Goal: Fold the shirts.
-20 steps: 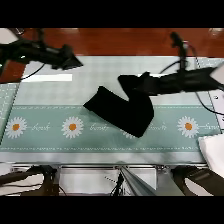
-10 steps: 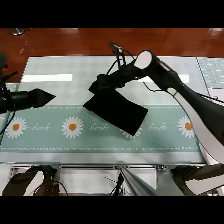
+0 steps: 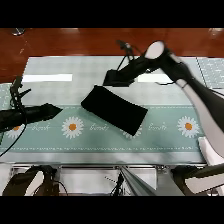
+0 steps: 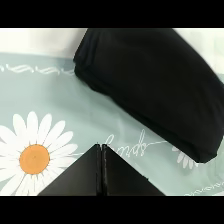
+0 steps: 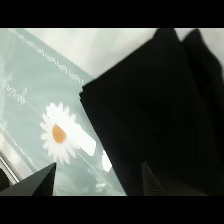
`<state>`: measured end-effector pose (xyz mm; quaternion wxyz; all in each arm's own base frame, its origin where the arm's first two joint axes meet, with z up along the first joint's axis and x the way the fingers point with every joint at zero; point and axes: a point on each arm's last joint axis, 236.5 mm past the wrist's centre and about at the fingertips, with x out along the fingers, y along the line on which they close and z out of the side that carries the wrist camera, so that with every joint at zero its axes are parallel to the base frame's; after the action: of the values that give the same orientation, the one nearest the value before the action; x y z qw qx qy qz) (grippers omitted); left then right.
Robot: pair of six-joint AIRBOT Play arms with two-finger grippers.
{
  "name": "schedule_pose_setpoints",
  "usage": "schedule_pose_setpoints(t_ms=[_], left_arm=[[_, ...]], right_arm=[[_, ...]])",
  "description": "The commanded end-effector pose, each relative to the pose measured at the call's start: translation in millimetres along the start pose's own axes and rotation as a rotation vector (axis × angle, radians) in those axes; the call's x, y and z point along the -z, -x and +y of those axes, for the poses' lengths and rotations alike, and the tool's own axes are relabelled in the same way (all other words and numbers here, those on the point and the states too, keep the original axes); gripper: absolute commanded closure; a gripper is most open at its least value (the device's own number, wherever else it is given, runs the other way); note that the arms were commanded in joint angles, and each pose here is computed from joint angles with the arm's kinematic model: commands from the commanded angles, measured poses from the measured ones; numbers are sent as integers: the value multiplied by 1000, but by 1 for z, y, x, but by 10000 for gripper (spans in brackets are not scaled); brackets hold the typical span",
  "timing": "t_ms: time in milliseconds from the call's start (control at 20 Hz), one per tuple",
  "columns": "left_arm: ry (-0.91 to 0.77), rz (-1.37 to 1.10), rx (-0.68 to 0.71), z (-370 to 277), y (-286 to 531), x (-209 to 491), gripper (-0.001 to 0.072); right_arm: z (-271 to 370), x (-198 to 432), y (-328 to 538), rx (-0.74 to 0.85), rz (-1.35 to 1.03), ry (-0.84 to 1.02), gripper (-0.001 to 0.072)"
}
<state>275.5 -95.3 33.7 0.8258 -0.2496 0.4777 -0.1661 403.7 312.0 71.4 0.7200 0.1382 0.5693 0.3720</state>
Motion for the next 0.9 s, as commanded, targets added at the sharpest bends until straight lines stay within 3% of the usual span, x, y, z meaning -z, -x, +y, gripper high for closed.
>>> schedule_pose_setpoints(t_ms=[0, 200, 300, 500, 850], left_arm=[[36, 41, -7, 11, -11, 20, 687], [43, 33, -14, 14, -13, 20, 687], [43, 17, -19, 16, -14, 17, 687], [45, 11, -17, 15, -14, 15, 687], [47, -12, -21, 16, -14, 10, 687]], right_arm=[[-45, 24, 113, 204, -12, 15, 94], [-91, 89, 169, 403, -264, -150, 94], [-127, 146, 146, 431, -404, -381, 94], [-136, 210, 66, 143, -544, -803, 94], [-147, 236, 2, 145, -290, -843, 95]])
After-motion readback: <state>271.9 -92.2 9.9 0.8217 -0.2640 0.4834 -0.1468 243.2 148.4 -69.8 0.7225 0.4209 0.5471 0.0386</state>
